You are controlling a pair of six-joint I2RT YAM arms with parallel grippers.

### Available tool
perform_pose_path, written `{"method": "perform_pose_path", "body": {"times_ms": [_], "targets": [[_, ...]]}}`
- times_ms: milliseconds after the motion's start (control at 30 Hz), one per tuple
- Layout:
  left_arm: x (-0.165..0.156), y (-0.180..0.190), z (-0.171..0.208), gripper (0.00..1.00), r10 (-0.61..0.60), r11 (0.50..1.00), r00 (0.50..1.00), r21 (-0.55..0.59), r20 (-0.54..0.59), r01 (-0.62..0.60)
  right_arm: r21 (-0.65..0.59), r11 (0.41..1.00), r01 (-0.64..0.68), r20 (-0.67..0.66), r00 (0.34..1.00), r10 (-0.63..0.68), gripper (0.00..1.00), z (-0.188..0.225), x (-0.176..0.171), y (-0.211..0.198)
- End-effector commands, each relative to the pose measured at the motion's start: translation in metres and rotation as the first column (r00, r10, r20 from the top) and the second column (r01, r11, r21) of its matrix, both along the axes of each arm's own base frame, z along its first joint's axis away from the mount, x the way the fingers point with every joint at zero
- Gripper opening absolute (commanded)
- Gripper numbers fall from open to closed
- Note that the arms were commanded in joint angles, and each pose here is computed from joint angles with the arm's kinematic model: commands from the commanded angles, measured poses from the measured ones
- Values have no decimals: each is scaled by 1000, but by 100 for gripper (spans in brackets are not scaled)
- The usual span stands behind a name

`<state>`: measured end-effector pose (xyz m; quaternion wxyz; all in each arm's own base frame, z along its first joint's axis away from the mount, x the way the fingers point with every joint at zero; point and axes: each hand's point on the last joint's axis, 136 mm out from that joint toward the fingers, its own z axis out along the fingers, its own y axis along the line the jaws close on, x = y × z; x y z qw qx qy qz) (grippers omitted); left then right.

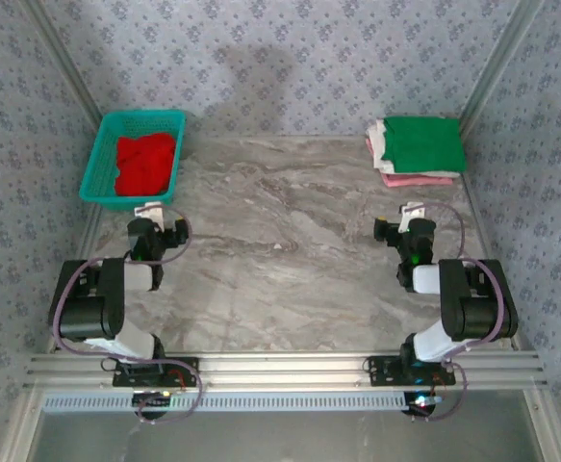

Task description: Fold and stack the t-shirts

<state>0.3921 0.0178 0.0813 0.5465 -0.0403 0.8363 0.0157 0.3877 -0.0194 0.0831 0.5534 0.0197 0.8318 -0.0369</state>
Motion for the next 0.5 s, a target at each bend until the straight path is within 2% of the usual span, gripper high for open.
{"method": "perform_pose_path", "body": {"times_ms": [0,400,467], "targets": [[6,-4,8,98,-23,1000,1000,9,20,23,0,1000,6,4,1000,-6,100,3,4,-2],[6,-2,8,98,-39,999,999,-24,25,39,6,1000,0,1,1000,0,100,2,4,-1],[7,-8,24,98,-62,998,997,-6,49,62,-45,998,51,26,998,-50,98,19,1,-4]]}}
